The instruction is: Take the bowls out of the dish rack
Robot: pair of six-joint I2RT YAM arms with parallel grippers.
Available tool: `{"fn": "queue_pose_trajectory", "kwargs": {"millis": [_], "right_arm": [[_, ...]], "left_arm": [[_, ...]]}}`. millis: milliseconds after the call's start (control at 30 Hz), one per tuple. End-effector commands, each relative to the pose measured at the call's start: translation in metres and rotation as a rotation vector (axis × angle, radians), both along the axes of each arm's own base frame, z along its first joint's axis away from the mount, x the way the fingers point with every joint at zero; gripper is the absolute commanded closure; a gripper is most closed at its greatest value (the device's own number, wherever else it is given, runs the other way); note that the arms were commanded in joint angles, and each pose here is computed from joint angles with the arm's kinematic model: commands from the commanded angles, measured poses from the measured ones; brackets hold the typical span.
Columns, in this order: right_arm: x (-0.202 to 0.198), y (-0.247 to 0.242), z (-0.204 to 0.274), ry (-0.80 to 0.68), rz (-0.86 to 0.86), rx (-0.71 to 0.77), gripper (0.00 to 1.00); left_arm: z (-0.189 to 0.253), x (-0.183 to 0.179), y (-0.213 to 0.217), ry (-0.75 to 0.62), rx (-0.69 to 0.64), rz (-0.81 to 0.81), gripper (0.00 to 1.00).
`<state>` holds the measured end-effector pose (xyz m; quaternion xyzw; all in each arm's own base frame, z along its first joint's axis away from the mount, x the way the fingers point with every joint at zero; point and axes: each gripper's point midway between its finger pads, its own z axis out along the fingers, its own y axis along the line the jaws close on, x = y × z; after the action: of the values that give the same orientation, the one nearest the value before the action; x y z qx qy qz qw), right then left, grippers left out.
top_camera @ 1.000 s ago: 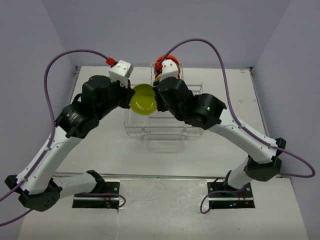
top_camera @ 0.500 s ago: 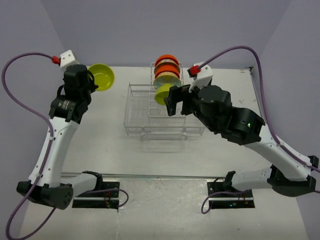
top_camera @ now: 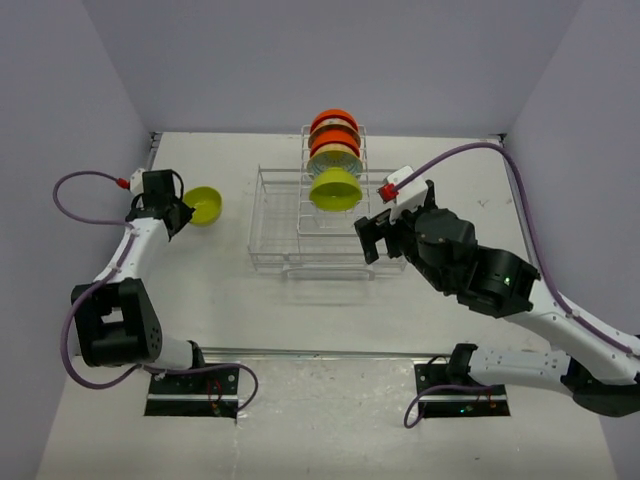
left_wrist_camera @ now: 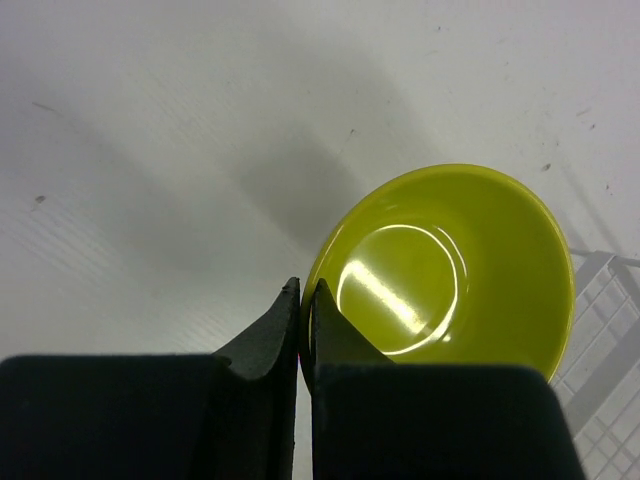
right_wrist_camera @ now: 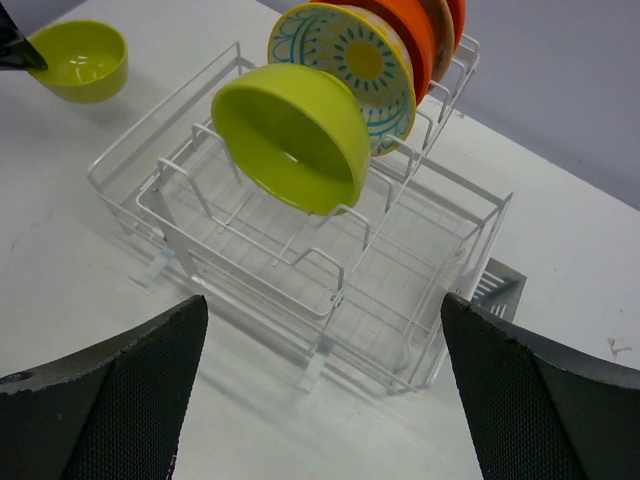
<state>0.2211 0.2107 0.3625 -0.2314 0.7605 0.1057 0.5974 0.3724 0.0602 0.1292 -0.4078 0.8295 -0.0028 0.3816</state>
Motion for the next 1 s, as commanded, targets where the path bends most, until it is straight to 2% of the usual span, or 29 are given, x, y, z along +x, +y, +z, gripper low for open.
{"fn": "queue_pose_trajectory", "kwargs": {"millis": [0,133,300,400,500,533,600,667,700,733,767,800,867,933,967], "right_arm": [[0.004,0.004,-0.002,-0.065,0.041,-0.056,0.01],[0.005,0.012,-0.003,-0.082,0.084,-0.089,0.01],[0.006,0.018,0.002,-0.109,0.109,-0.101,0.01],[0.012,0.024,-0.003,-0.105,0.111,-0.157,0.01],[0.021,0.025,0.0,-0.136,0.095,-0.216,0.01],[0.024,0.029,-0.001,-0.14,0.094,-0.239,0.01],[0.029,0.03,0.001,-0.157,0.093,-0.279,0.01],[0.033,0.035,0.005,-0.169,0.092,-0.3,0.01],[0.035,0.035,0.007,-0.182,0.095,-0.323,0.01],[0.036,0.036,0.008,-0.189,0.1,-0.334,0.01],[0.039,0.039,0.01,-0.197,0.106,-0.351,0.01],[0.041,0.038,0.013,-0.221,0.115,-0.391,0.01],[0.049,0.034,0.018,-0.248,0.094,-0.433,0.01],[0.055,0.031,0.025,-0.283,0.095,-0.479,0.04],[0.059,0.03,0.028,-0.297,0.092,-0.491,0.09]], "left_arm": [[0.003,0.032,-0.006,-0.166,-0.078,0.014,1.0],[-0.035,0.017,-0.004,-0.114,-0.079,0.055,1.0],[-0.048,0.009,0.004,-0.09,-0.042,0.084,1.0],[-0.054,0.002,0.006,-0.072,-0.031,0.094,1.0],[-0.053,-0.005,0.008,-0.076,-0.014,0.106,0.86],[-0.051,-0.006,0.009,-0.081,-0.007,0.105,0.77],[-0.041,-0.008,0.008,-0.106,-0.008,0.097,0.73],[-0.032,-0.01,0.006,-0.119,-0.009,0.088,0.6],[-0.02,-0.01,0.005,-0.148,-0.01,0.085,0.51],[-0.017,-0.015,0.003,-0.137,-0.018,0.079,0.28],[-0.008,-0.016,0.001,-0.155,-0.025,0.07,0.09],[0.015,-0.018,-0.003,-0.211,-0.03,0.053,0.0],[0.037,-0.025,-0.014,-0.239,-0.025,-0.022,0.0],[0.085,-0.032,-0.025,-0.335,0.032,-0.104,0.0],[0.1,-0.036,-0.035,-0.365,0.038,-0.168,0.0]]}}
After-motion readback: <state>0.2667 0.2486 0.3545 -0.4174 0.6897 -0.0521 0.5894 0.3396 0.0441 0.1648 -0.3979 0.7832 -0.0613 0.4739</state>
